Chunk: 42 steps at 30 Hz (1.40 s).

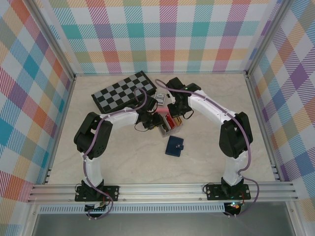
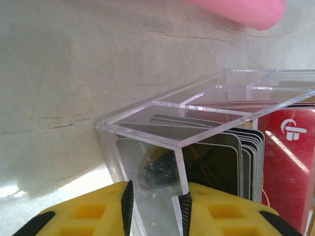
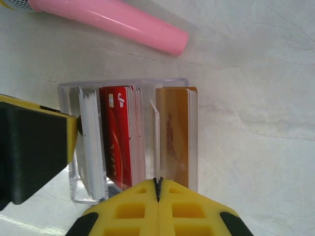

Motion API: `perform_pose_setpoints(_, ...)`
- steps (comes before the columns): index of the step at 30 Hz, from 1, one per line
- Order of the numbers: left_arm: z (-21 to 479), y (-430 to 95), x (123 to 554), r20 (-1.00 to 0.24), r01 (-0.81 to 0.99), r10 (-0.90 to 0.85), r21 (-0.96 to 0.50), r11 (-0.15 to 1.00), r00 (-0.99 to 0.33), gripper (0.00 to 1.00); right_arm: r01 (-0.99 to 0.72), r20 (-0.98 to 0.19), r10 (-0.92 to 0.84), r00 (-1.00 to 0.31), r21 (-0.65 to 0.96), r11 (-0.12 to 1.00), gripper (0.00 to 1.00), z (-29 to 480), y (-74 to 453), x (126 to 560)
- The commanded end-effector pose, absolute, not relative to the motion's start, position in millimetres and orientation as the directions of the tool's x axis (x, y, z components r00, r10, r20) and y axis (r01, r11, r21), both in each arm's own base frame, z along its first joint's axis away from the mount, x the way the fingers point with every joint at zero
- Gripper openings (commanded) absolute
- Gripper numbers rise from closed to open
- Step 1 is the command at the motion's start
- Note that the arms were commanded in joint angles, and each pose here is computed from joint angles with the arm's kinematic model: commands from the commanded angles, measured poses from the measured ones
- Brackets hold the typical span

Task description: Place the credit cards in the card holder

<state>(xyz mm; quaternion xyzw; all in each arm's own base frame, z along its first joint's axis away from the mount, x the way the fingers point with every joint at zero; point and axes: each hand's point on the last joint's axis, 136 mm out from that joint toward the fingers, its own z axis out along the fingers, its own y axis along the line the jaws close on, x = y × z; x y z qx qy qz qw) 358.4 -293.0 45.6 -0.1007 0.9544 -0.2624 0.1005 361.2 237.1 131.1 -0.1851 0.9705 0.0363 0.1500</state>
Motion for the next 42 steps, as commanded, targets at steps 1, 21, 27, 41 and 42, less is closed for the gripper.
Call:
perform_pose_setpoints(1,29,-285,336,-0.079,-0.167,-0.231,-0.475,0.864,-0.97,0.35,-0.279,-0.336,-0.24,-0.911,0.073,0.958,0.01,159,233,353)
perform_pose_setpoints(21,232,-312,357,-0.218,0.054,-0.366,-0.91,0.41,-0.905,0.9,-0.052,-0.209,0.214,-0.954,0.82,0.57,0.0,265,221,336)
perform_pose_setpoints(27,243,-341,353,-0.183,0.085,-0.275,-0.939,0.332,-0.944,0.88,-0.021,-0.116,0.193,-0.974,0.902,0.431,0.0,272,234,338)
perform_pose_setpoints(41,283,-354,350,-0.138,0.103,-0.255,-0.984,0.145,-0.957,0.28,0.056,-0.028,0.178,-0.984,0.892,0.448,0.02,243,237,342)
perform_pose_setpoints(42,284,-353,350,-0.133,0.098,-0.259,-0.985,0.145,-0.957,0.23,0.061,-0.023,0.179,-0.984,0.891,0.45,0.02,241,237,342)
